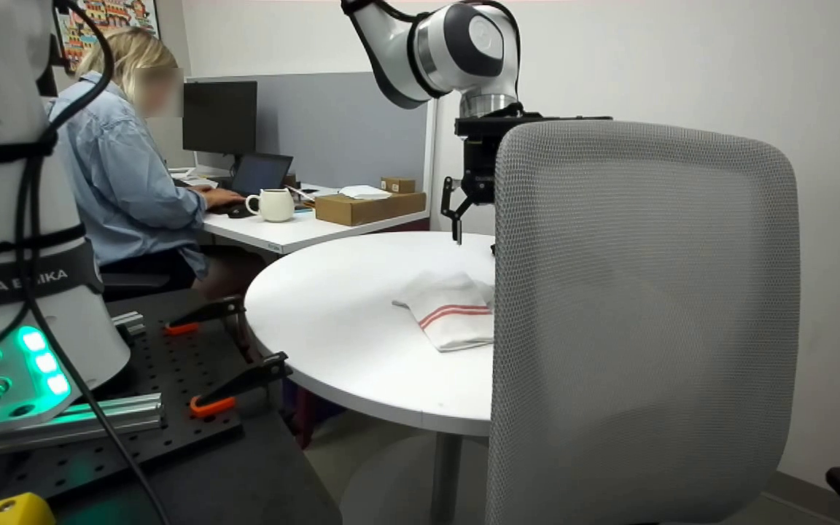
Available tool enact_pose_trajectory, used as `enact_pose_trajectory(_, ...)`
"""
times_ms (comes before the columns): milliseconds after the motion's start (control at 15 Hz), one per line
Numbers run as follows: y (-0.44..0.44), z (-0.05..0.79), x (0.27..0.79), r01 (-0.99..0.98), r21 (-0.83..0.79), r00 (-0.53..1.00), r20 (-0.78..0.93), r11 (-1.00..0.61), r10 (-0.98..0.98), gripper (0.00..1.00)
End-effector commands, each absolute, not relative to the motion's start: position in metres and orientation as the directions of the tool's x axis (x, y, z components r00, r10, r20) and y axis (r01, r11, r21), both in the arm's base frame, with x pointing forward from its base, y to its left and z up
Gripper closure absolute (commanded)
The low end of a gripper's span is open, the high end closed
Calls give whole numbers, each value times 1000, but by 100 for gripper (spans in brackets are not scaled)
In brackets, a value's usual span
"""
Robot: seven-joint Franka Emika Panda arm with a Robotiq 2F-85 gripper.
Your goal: Fold the white towel
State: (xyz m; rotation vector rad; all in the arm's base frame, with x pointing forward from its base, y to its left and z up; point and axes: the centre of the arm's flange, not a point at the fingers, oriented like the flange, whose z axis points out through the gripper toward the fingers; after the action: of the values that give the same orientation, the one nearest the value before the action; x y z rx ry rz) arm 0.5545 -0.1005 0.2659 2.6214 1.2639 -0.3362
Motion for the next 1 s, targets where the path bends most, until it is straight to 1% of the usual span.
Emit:
enact_pose_trajectory(0, -77, 288, 540, 799, 98, 595, -276, -594, 755, 0)
enact_pose_trajectory(200, -42, 314, 515, 746, 55, 660, -188, -663, 727, 0)
enact_pose_trajectory(333, -18, 334, 494, 672, 35, 739, -107, -740, 665, 0)
enact_pose_trajectory(600, 23, 372, 441, 509, 10, 861, -23, -861, 509, 0)
enact_pose_trajectory(800, 48, 388, 394, 373, 27, 927, 25, -927, 374, 0)
enact_pose_trajectory(933, 60, 397, 363, 289, 73, 954, 62, -954, 294, 0)
